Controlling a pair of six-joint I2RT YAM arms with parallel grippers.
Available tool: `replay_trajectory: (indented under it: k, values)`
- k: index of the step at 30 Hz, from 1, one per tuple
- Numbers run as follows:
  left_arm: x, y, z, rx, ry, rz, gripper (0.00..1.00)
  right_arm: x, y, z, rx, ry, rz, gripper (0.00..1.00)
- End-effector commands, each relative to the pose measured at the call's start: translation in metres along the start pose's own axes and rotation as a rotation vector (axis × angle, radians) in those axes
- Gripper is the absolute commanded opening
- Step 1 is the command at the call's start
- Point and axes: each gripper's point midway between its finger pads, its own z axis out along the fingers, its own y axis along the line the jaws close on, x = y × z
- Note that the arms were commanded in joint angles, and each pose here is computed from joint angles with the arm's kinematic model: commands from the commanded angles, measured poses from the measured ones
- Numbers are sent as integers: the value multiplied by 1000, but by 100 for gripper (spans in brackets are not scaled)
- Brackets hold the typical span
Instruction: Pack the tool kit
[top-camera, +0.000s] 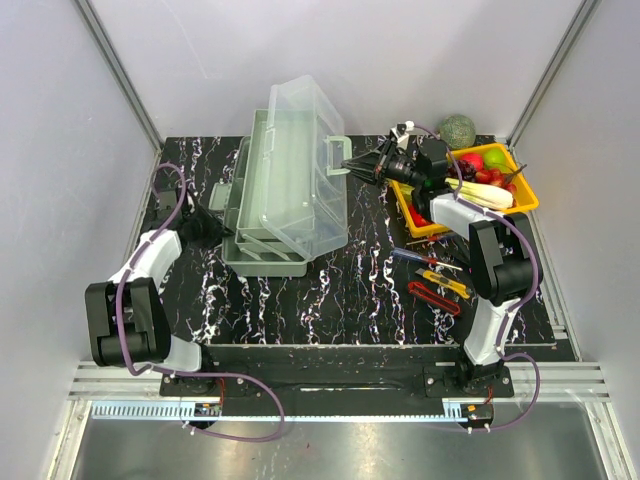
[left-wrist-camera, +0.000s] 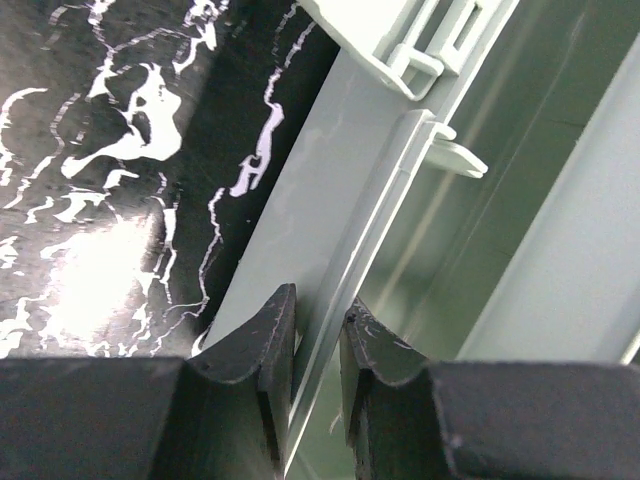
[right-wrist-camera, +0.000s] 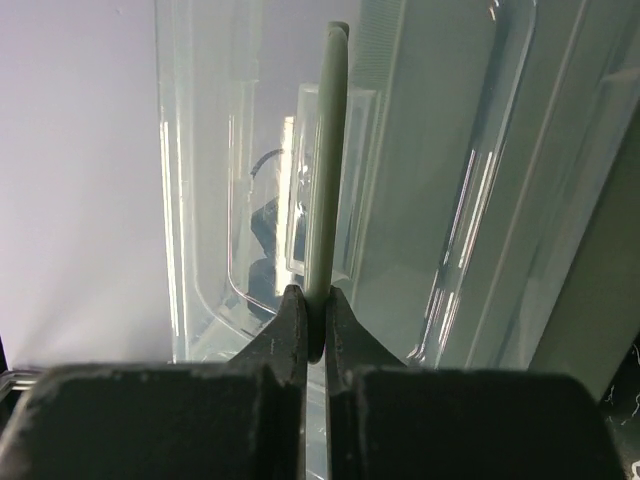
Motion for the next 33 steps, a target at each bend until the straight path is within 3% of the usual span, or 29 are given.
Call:
replay_trajectory:
  k: [1, 16, 24, 33]
  values:
    - [-27, 44, -7, -142, -110, -142, 17, 4, 26, -15, -82, 30, -133, 2]
    - [-43, 50, -13, -116, -126, -162, 18, 0, -8, -34, -8, -27, -62, 2]
    - [-39, 47, -9, -86, -107, -161, 20, -1, -20, -36, 51, -49, -47, 19]
    - [-38, 47, -9, -85, -106, -158, 22, -4, -40, -41, 151, -95, -13, 25]
